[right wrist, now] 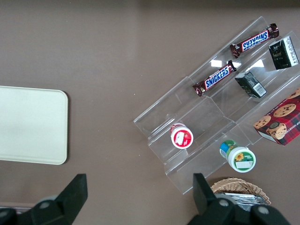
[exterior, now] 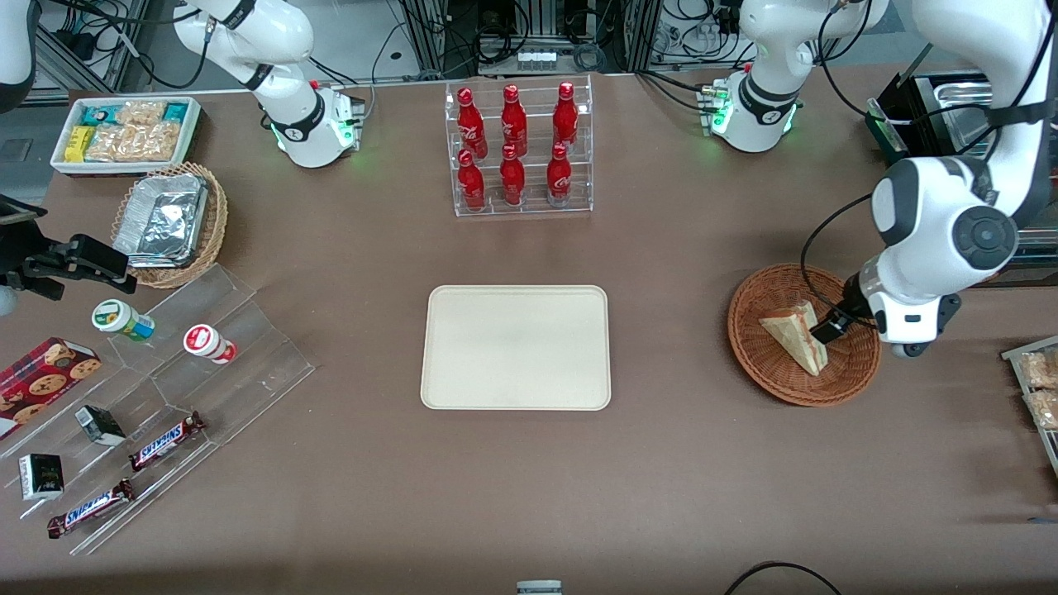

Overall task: Place sandwich from basket to tray
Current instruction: 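Lower the open left gripper over the sandwich in the basket, then close the left gripper on the wrapped sandwich's crust edge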

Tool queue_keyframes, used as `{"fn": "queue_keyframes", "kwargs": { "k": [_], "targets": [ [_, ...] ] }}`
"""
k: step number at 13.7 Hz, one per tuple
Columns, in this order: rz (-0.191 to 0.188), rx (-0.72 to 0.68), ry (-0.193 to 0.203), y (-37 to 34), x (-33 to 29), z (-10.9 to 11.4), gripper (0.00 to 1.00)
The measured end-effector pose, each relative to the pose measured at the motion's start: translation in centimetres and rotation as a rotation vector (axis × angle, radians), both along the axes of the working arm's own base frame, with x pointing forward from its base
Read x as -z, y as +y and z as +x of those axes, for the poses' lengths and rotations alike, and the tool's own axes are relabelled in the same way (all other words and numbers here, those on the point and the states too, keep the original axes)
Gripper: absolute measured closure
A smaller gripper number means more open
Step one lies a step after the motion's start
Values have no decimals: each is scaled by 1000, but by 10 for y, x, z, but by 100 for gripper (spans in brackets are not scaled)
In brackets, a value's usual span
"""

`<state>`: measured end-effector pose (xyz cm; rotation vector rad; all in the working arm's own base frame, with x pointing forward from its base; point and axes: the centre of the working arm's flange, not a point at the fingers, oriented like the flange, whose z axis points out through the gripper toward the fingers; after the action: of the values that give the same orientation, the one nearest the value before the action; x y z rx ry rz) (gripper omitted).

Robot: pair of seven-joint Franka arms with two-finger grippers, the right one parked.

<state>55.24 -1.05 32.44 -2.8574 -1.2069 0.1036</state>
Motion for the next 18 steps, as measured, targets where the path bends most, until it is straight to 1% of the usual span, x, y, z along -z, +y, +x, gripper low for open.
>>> {"fn": "queue_keyframes", "kwargs": {
  "k": [3,8,11,13,15,18],
  "targets": [
    [-1,-25,-12,-1,17,-6,0],
    [-3,-12,-2,-7,32,-8,0],
    [-5,12,4,-20,42,-8,0],
    [-5,49,17,-24,49,-9,0],
    [-10,95,28,-19,54,-11,0],
    [-12,118,29,-10,55,-11,0]
  ]
}}
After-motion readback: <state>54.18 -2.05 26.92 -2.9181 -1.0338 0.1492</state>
